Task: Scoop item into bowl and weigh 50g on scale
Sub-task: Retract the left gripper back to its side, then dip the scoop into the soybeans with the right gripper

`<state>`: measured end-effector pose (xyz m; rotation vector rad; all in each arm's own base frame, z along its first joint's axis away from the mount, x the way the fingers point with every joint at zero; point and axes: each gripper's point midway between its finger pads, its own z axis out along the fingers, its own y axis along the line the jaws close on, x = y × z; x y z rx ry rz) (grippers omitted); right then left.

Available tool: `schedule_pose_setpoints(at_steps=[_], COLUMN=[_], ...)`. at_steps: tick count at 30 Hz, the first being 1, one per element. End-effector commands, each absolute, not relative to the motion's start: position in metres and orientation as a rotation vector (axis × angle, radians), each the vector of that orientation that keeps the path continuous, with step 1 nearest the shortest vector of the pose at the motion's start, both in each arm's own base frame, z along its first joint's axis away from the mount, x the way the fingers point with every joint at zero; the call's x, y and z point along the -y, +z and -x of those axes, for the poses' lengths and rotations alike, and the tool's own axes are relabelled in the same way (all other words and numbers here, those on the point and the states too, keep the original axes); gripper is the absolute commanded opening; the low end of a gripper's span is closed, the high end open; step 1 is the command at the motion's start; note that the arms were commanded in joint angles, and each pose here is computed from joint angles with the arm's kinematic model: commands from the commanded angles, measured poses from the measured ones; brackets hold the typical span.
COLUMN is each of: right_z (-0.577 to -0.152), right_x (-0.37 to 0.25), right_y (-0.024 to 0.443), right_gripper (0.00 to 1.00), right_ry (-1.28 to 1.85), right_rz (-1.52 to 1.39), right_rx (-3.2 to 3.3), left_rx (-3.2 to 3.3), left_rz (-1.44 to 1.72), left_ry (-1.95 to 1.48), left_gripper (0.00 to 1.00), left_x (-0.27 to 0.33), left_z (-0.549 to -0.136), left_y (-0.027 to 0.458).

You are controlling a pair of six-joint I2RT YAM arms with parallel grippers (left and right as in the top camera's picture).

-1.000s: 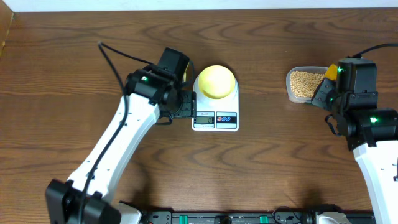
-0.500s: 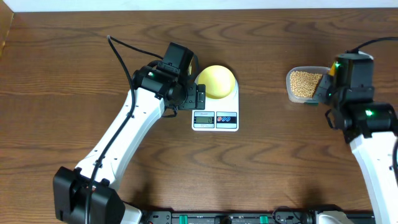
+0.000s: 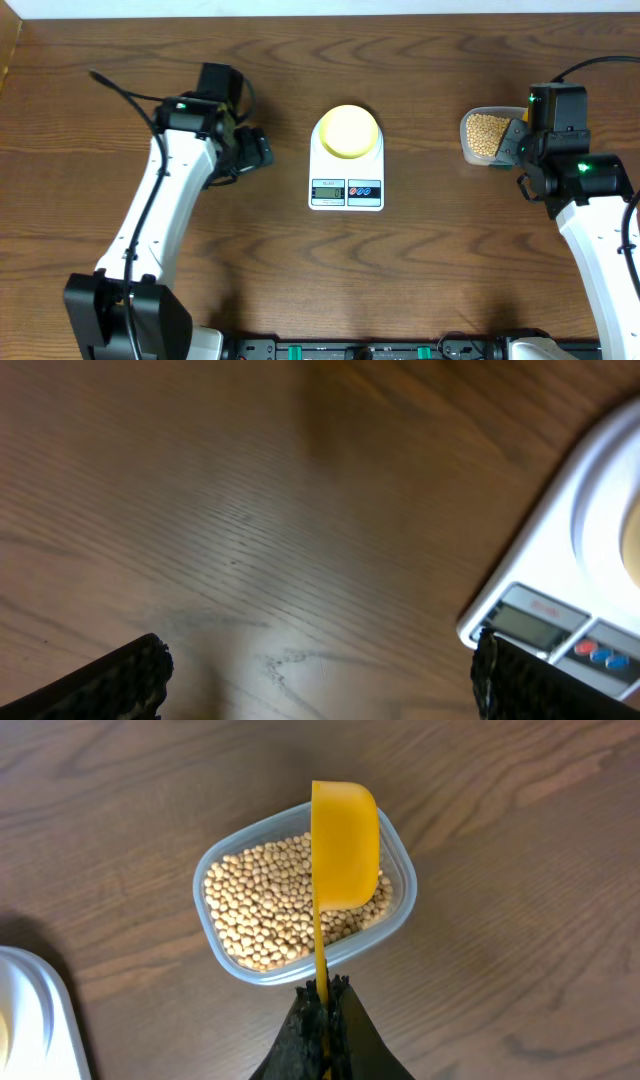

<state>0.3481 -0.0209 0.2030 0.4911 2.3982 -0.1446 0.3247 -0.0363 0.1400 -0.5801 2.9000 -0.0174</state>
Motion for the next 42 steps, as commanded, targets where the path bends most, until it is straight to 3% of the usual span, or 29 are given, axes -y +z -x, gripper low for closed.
schedule_pose_setpoints(at_steps=[1,42], right_z=[-0.354,-0.372], right_x=[0.023,0.026], right_y=[0.214,0.223], right_gripper=[0.01,0.01], right_ry=[-0.144,-0.084], right_rz=[-0.489,-0.509], right_rx=[-2.356,-2.285], left_rx=[-2.859,-2.824], left_rz=[0.662,0.669], left_ry=[0.002,-0.014], left_gripper=[0.98,0.98], left_x=[0.023,0.020], left_z=[-0.331,-0.339], left_y=[0.142,0.144])
